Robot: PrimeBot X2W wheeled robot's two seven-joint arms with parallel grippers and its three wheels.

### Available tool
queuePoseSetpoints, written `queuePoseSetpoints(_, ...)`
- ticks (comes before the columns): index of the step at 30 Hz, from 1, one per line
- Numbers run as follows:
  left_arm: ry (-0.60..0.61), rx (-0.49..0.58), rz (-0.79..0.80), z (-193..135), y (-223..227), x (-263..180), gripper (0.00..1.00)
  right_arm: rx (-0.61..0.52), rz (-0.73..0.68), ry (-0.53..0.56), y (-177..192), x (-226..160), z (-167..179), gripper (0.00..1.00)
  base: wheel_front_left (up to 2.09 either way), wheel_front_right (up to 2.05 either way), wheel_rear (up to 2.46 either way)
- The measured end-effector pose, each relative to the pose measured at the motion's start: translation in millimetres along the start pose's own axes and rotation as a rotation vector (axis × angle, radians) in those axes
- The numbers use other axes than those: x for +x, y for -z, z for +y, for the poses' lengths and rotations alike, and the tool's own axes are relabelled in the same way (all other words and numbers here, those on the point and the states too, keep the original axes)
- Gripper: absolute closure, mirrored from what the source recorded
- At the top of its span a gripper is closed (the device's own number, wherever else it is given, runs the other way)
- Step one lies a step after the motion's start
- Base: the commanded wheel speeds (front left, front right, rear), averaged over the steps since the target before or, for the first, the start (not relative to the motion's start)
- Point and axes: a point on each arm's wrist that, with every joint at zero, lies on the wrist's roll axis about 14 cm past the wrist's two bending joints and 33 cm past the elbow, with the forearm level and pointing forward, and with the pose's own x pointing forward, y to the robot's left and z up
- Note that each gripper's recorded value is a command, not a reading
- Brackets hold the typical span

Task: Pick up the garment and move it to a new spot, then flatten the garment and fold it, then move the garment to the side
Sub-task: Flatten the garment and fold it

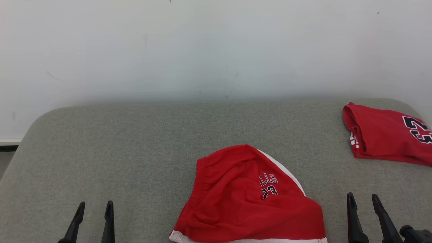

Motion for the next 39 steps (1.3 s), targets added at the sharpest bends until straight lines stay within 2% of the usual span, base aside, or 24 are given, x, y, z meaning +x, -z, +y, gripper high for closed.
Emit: queuePoseSetpoints(39,0.022,0.026,0.043,4,13,-4,0.00,-0.015,0.025,-0.031,4,0,11,0.00,0.00,0.00,0.00)
